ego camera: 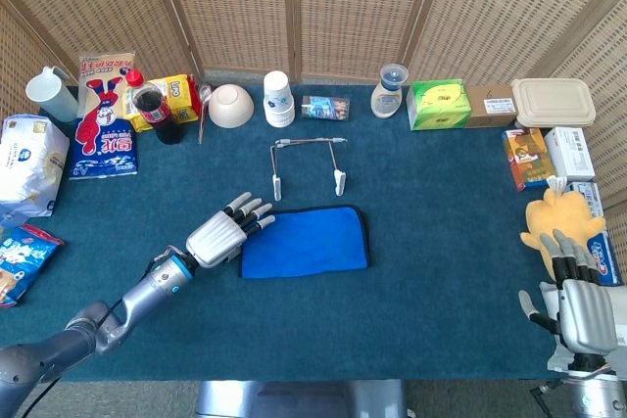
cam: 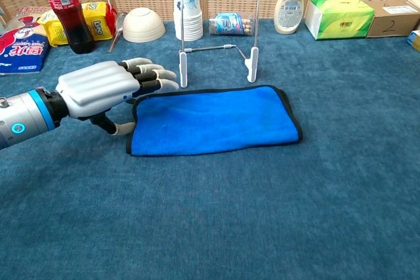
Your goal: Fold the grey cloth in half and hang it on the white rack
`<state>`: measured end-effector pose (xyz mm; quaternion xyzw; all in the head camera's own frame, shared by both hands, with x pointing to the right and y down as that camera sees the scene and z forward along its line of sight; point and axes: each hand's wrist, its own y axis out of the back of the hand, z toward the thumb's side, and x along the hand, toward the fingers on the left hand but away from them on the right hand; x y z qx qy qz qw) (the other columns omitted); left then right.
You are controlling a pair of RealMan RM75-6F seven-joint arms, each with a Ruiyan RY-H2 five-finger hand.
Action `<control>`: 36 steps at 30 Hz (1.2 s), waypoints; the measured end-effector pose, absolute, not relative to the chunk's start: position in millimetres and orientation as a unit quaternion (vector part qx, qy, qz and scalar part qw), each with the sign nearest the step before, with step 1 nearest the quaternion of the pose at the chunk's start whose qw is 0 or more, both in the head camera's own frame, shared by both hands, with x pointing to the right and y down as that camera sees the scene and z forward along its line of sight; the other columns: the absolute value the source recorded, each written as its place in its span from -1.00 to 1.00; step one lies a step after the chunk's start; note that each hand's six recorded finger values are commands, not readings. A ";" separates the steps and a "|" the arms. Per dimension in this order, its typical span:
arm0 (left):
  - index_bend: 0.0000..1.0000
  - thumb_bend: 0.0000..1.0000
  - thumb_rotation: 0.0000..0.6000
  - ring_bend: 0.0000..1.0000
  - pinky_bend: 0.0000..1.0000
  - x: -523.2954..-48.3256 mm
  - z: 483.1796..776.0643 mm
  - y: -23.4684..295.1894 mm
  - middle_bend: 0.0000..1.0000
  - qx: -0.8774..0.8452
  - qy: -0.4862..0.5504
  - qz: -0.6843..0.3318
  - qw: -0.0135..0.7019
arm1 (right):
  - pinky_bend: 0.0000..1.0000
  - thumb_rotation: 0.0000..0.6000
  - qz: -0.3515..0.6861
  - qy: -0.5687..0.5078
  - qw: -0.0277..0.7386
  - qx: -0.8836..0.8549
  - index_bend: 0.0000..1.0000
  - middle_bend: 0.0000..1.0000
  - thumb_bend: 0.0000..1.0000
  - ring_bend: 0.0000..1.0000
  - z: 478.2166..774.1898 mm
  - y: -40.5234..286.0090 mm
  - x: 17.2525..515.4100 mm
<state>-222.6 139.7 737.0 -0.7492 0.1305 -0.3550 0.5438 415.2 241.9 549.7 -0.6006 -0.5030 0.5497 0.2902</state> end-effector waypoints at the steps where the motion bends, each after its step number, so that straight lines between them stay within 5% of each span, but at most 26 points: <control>1: -0.77 -1.00 1.00 -1.00 -1.00 -221.4 736.1 138.8 -1.00 -0.751 0.135 -0.353 0.541 | -1.00 1.00 0.550 -0.503 0.290 -0.600 -0.89 -0.89 -0.37 -1.00 549.6 241.9 415.5; 16: -0.39 -0.98 1.00 -1.00 -1.00 -203.4 729.6 129.5 -0.84 -0.771 0.168 -0.328 0.519 | -1.00 1.00 0.552 -0.515 0.289 -0.588 -0.89 -0.89 -0.37 -1.00 544.0 243.7 423.1; 36: 0.40 -0.43 1.00 -0.72 -1.00 -187.9 721.6 116.9 -0.35 -0.786 0.199 -0.307 0.499 | -1.00 1.00 0.554 -0.525 0.282 -0.582 -0.89 -0.89 -0.38 -1.00 540.9 246.0 430.6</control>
